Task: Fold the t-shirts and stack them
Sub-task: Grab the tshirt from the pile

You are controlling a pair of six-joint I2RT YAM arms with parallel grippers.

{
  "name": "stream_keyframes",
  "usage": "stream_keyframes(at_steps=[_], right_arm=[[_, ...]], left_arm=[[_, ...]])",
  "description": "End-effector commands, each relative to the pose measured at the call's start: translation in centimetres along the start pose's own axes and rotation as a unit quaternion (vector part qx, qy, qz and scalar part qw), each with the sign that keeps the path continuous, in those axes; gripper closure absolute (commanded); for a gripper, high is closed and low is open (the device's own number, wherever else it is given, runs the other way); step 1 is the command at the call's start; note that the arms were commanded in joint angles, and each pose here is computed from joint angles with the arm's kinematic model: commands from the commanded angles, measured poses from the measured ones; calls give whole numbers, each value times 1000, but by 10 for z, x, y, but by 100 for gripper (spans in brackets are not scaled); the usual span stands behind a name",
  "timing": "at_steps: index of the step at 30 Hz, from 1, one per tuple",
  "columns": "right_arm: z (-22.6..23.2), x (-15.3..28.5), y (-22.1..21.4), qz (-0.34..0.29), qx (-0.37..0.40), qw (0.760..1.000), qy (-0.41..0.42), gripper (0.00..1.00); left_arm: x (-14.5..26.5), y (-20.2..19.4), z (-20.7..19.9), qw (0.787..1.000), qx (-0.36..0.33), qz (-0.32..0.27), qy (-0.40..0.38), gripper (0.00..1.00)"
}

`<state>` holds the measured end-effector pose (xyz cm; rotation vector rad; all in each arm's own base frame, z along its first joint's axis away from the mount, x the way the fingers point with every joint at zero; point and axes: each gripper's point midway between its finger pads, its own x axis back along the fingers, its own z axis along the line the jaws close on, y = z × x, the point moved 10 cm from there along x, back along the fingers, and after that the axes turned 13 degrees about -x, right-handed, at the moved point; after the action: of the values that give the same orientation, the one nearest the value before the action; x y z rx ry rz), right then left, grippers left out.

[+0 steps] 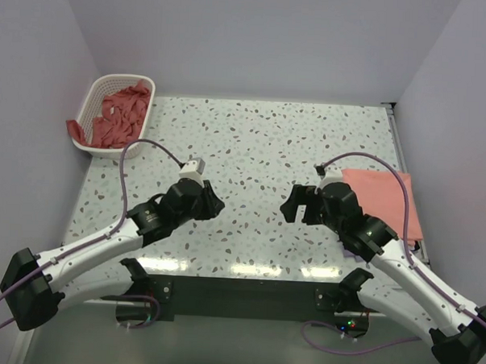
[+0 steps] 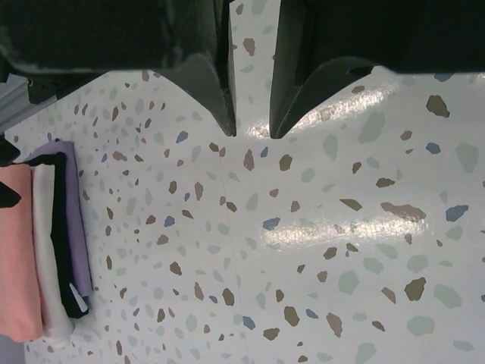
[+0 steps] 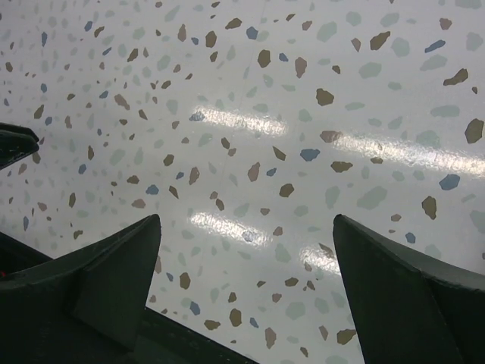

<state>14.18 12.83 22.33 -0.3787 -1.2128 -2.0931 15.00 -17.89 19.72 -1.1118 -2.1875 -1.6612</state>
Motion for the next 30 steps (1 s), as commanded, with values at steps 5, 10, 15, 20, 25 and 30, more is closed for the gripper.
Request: stream_keyframes(at_steps=[5, 10, 15, 20, 25, 30], right_arm=[[5, 9, 6, 17, 12, 1000, 1, 1], [8, 9, 8, 16, 16, 1000, 6, 1], [8, 11, 7, 21, 16, 1000, 12, 1], [8, 12, 5, 28, 14, 999, 20, 1], [9, 15, 6, 32, 19, 999, 22, 1], [10, 13, 1, 47, 21, 998, 41, 1]], left_arm=[[-4, 54, -12, 997, -2, -65, 47, 66], [-13, 116, 0, 989, -6, -108, 98, 59], [-20, 183, 35, 974, 10, -151, 167, 45], [-30, 233, 111, 948, 32, -171, 268, 42], [-43, 256, 199, 916, 68, -153, 364, 40], [-65, 269, 259, 896, 70, -147, 413, 28]])
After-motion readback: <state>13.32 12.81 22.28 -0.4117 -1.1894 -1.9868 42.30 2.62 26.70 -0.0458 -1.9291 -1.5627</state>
